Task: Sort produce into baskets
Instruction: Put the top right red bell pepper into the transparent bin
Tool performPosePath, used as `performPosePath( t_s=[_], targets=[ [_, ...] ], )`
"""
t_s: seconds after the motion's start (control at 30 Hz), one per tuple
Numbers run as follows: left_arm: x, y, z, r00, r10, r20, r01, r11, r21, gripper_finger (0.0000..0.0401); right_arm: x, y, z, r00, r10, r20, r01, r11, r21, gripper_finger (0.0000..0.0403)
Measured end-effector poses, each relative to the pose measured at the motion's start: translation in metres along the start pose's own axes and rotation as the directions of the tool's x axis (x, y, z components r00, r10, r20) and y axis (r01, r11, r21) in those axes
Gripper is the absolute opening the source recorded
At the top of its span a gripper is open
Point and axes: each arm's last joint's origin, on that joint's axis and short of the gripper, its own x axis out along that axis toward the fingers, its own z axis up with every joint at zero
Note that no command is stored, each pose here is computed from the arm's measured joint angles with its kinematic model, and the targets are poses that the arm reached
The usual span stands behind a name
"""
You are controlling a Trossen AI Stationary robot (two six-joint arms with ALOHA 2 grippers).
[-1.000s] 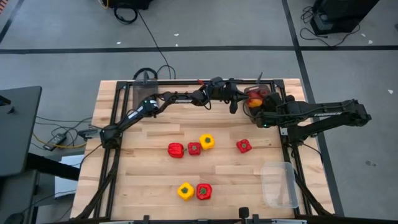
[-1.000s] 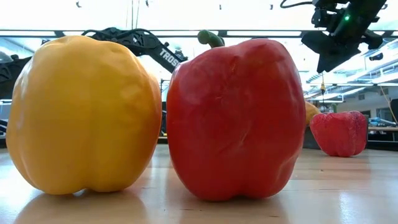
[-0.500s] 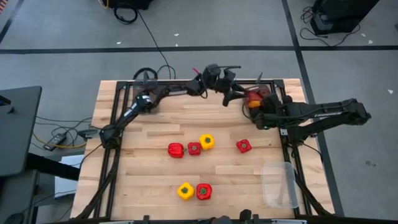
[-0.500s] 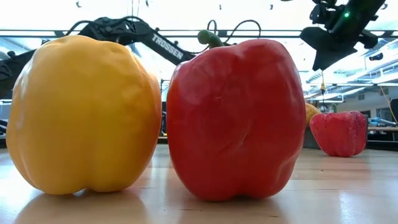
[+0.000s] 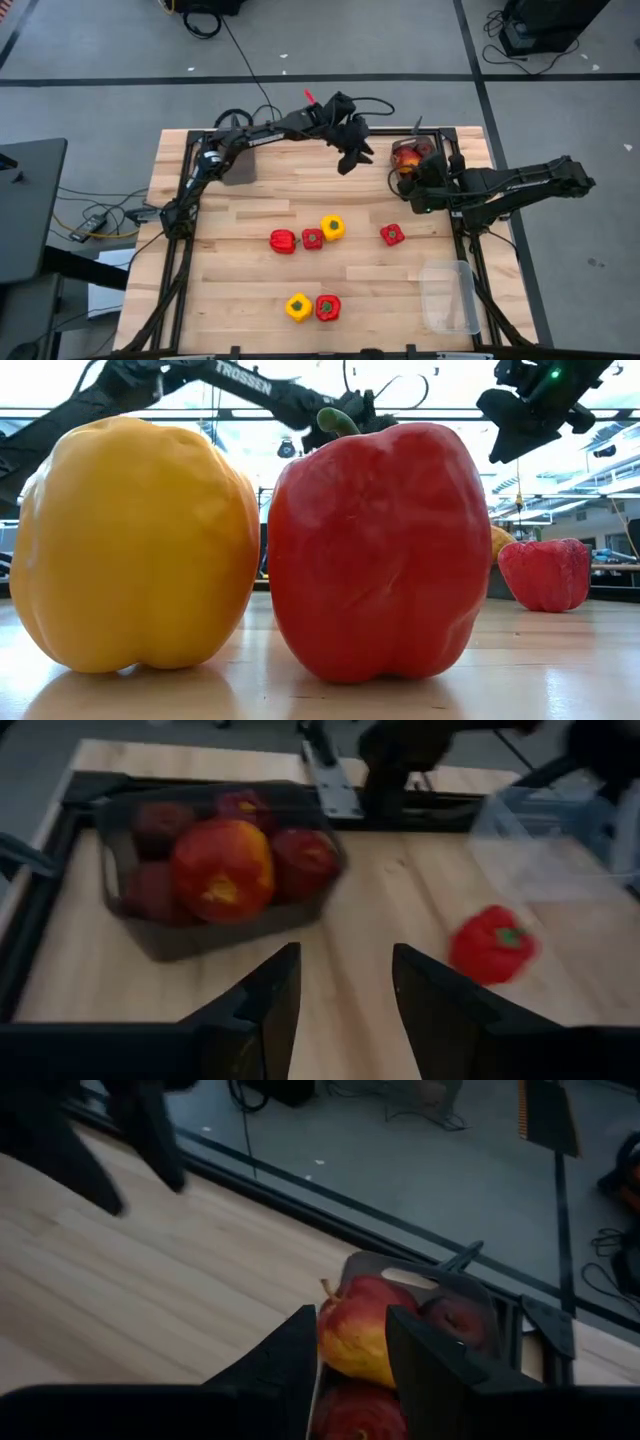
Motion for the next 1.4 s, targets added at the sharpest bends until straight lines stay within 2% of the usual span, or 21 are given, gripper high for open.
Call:
performPosePath(
  t_s=[0.3,0.53,0.67,0.73,0.8,0.97,1.2,1.4],
  targets=[
    [-0.033,-0.057,0.020,0.985,-0.070,-0.160,0.065,0.997,-0.033,0.0163,0.000,0.010,0.004,0.997,0.081,0.003,-0.081,0.996,-0.020,0.0133],
    [-0.054,-0.103,0.033,0.965,-0.026,-0.261,0.032,0.999,0.018,0.0163,-0.001,0.018,0.010,0.987,0.159,0.020,-0.158,0.986,-0.060,0.0133],
    [-0.058,-0.136,0.043,0.966,-0.063,-0.250,0.074,0.997,0.034,0.0163,-0.002,0.024,0.010,0.963,0.266,-0.050,-0.270,0.946,-0.181,0.0133],
    [-0.057,-0.153,0.044,0.967,-0.073,-0.245,0.087,0.995,0.045,0.0163,-0.003,0.025,0.010,0.953,0.295,-0.069,-0.303,0.932,-0.199,0.0133],
    [-0.056,-0.167,0.043,0.970,-0.035,-0.242,0.050,0.997,0.053,0.0163,-0.003,0.026,0.010,0.952,0.297,-0.070,-0.305,0.931,-0.201,0.0133],
    [-0.064,-0.191,0.027,0.968,0.087,-0.236,-0.073,0.995,0.066,0.0163,-0.003,0.026,0.010,0.948,0.308,-0.081,-0.318,0.922,-0.222,0.0133],
    [-0.091,-0.211,-0.020,0.978,0.157,-0.136,-0.164,0.985,-0.044,0.0163,-0.002,0.029,0.010,0.944,0.322,-0.075,-0.330,0.902,-0.280,0.0133],
    [-0.119,-0.226,-0.064,0.966,0.253,-0.055,-0.258,0.958,-0.125,0.0163,0.004,0.045,0.003,0.896,0.407,-0.178,-0.444,0.828,-0.342,0.0135]
  ],
)
